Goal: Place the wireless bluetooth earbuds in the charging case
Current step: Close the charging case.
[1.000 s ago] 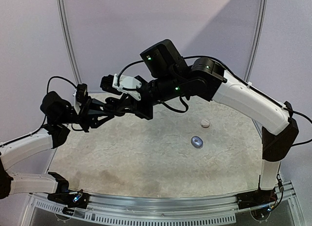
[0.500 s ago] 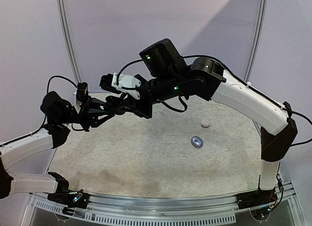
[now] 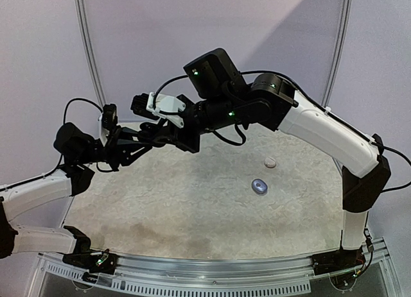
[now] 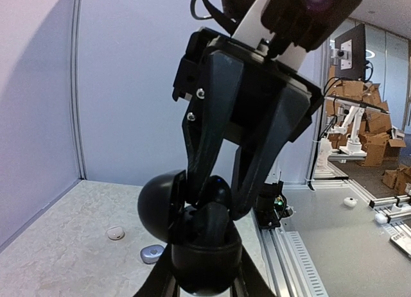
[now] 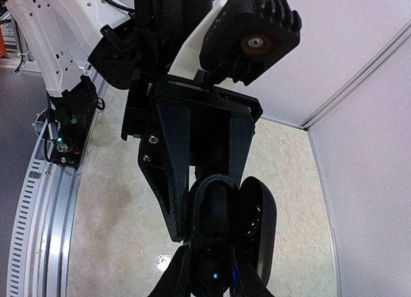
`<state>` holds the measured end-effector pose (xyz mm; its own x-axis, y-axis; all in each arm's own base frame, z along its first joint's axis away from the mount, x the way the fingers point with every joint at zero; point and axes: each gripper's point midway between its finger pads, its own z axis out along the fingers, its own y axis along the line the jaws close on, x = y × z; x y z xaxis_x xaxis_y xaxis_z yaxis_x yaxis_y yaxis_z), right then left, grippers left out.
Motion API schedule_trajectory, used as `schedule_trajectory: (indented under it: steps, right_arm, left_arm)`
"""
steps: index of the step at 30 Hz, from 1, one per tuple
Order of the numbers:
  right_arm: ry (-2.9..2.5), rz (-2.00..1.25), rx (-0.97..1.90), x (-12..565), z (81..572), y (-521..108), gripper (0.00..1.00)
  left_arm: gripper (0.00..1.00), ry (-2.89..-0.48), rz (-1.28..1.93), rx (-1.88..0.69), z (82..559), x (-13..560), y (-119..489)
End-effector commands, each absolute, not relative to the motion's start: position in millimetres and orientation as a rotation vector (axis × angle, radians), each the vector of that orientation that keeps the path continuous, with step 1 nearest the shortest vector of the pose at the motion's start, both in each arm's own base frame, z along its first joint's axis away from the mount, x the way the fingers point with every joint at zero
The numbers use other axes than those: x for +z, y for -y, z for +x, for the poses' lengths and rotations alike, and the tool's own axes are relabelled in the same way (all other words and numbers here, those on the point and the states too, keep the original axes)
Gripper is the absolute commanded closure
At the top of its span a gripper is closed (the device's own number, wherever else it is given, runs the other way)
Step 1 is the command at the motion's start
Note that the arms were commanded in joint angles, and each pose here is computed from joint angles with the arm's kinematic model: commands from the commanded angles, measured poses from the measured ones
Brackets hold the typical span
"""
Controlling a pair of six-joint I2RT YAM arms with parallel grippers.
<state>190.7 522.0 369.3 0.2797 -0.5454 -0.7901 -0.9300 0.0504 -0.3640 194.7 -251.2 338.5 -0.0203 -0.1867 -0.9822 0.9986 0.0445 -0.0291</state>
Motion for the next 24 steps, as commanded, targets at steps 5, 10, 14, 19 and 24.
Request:
schedule_trajectory:
  steps: [5,10,14,19,24]
  right_arm:
    - [-1.41,-1.597,0.472,361.1,205.4,-526.9,0.74]
    - [-1.415,-1.595,0.47,358.5,207.2,-528.8,0.74]
    - [-1.398,-1.578,0.479,364.8,207.7,-531.2,0.73]
    - [-1.389,-1.574,0.492,368.1,206.0,-532.3,0.66]
    - [-1.381,-1.563,0.5,373.3,205.6,-531.5,0.61]
  left_arm:
    - [1.0,-1.082,1.009,-1.302,187.6,345.7,252.8]
    - [1.0,-1.085,1.004,-1.311,186.3,346.5,252.9]
    - [1.0,-1.09,1.0,-1.317,186.4,345.7,253.5]
    - [1.0,-1.097,0.982,-1.315,188.5,346.1,253.3]
    - [1.0,-1.106,0.967,-1.316,190.2,346.1,252.7]
